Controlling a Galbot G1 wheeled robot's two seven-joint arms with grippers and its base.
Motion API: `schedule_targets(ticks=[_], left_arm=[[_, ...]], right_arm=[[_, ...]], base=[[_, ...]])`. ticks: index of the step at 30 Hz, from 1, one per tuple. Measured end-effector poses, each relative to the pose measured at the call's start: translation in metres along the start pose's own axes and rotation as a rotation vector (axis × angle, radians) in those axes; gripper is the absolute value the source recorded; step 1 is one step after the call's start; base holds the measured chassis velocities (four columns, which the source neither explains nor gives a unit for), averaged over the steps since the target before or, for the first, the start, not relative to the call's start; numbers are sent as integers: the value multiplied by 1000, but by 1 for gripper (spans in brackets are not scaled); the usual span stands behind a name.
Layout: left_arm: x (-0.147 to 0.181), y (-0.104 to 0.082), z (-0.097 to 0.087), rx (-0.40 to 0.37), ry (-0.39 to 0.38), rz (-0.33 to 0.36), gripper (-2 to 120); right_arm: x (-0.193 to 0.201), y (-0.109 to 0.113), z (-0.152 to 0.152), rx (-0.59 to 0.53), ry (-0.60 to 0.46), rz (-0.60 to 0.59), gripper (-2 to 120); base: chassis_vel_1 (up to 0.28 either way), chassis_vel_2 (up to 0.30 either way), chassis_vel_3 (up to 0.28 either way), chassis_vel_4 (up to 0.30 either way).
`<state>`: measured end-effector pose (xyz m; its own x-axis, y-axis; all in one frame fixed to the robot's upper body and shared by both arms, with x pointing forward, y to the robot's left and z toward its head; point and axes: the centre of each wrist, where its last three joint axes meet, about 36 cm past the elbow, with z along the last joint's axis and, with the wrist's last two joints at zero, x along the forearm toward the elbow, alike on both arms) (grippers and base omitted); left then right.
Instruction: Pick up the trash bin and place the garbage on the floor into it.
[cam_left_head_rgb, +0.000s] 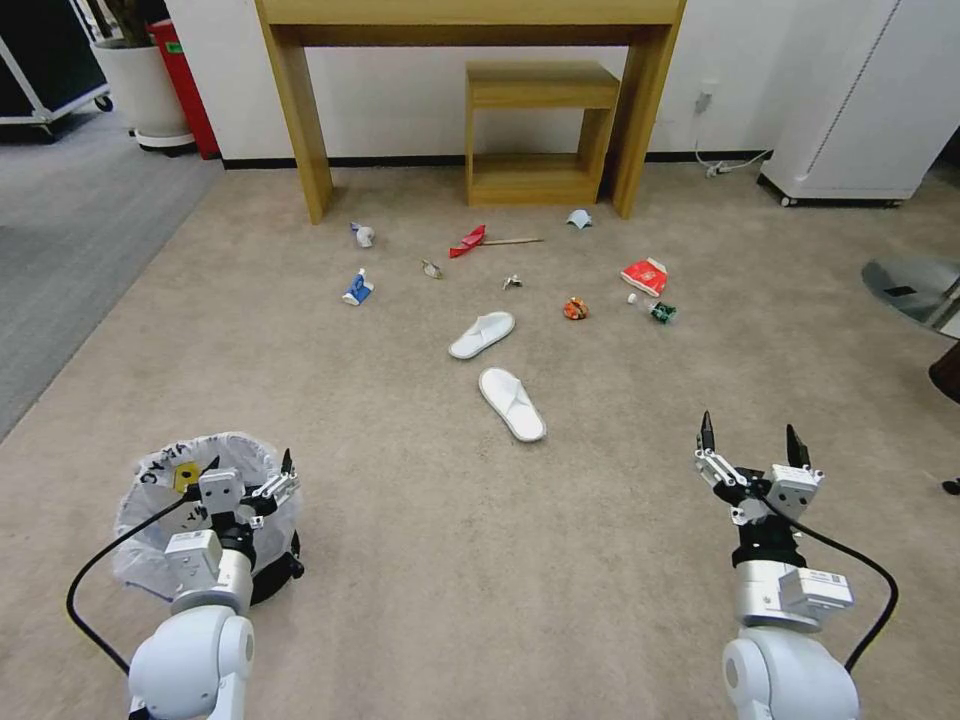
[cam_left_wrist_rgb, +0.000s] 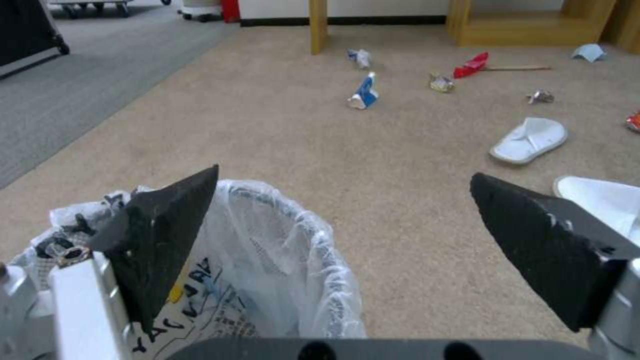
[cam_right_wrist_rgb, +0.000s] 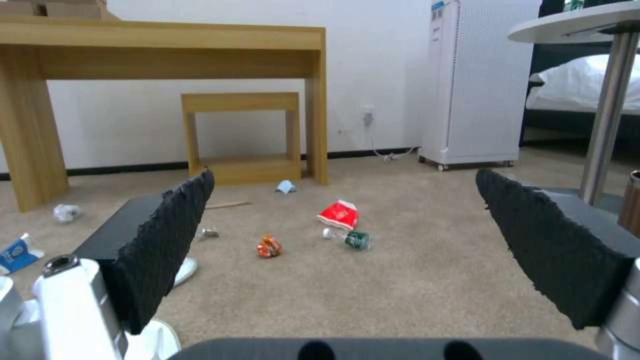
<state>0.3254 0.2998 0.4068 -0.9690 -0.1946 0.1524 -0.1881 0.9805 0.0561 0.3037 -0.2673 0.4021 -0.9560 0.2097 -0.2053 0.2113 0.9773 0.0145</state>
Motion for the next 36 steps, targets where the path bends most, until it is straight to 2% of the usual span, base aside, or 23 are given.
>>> schedule_targets(ticks=[7,20,36], left_arm=[[1,1,1,-1,4,-1,100],[2,0,2,-1,4,-2,100],[2,2,5,-6,12,-5,100]], right_arm=[[1,1,1,1,0,-4,100],[2,2,3,4,-2,-11,100],[2,3,6,2,-17,-22,100]], base=[[55,56,-51,-60],[164,155,-145,-148],[46,46,-51,-62]])
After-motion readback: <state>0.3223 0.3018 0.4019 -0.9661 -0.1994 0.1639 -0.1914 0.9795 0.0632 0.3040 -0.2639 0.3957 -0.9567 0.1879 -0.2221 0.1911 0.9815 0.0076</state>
